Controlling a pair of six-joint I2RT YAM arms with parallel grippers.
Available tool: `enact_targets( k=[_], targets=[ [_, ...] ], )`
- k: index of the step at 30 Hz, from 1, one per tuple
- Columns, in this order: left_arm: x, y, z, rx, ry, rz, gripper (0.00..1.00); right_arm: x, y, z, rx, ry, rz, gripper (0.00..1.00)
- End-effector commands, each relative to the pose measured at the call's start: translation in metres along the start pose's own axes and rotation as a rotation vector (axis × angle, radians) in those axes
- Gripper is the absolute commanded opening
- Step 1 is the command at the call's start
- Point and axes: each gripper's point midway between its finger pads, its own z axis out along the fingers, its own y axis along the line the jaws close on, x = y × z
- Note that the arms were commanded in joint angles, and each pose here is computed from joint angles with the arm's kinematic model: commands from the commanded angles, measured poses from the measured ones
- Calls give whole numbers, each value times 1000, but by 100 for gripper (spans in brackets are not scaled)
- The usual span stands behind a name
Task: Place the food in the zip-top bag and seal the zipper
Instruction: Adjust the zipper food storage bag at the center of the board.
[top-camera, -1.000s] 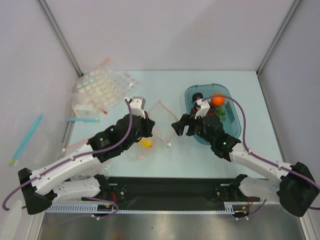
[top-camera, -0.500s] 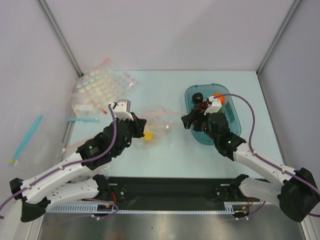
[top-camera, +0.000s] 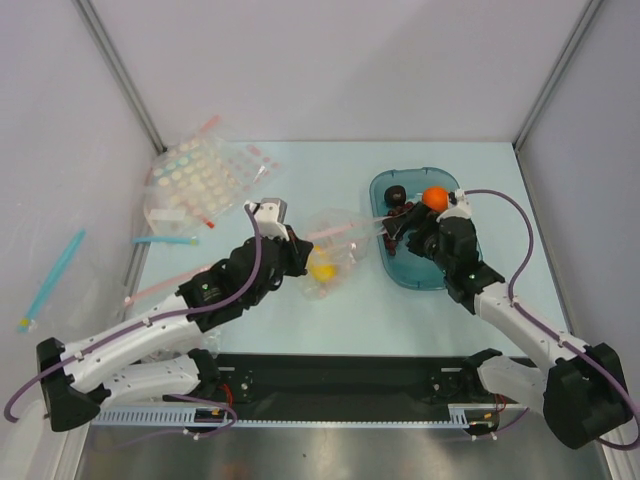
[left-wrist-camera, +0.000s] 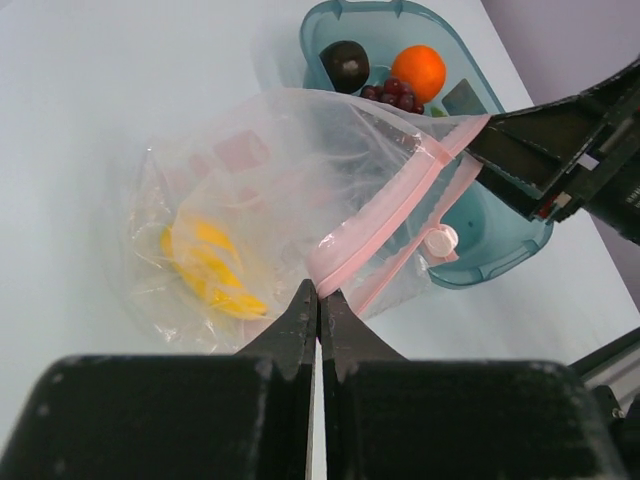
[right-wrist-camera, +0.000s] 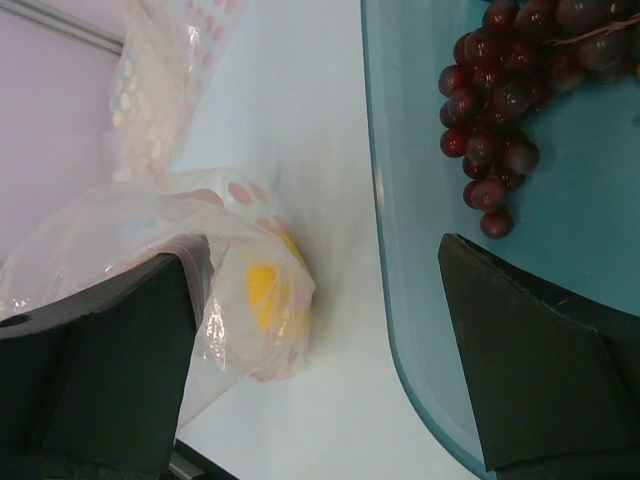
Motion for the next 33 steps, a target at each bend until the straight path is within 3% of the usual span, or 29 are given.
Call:
enact_targets(
  k=[1, 5, 8, 12, 19, 24, 33],
  targets=[
    [-26, 19, -9, -87, -81, 5, 0, -43, -68, 6, 252, -151, 114, 100],
    [-20, 22, -2, -112, -69, 27, 0, -28, -13, 4, -42, -11, -3, 99],
    [-16, 21, 6, -130, -52, 44, 0, -17, 33, -8, -249, 23, -112, 96],
    [2, 22, 25, -169, 2, 96, 0, -5, 68, -22, -313, 17, -262, 98],
    [10, 23, 39, -220, 43, 138, 0, 4, 83, -33, -354, 42, -336, 100],
    [6, 28, 35, -234, 24, 131, 0, -12, 77, -45, -332, -21, -300, 100],
    [2, 34, 29, -259, 7, 110, 0, -62, 17, -58, -155, -207, -122, 99]
  ],
)
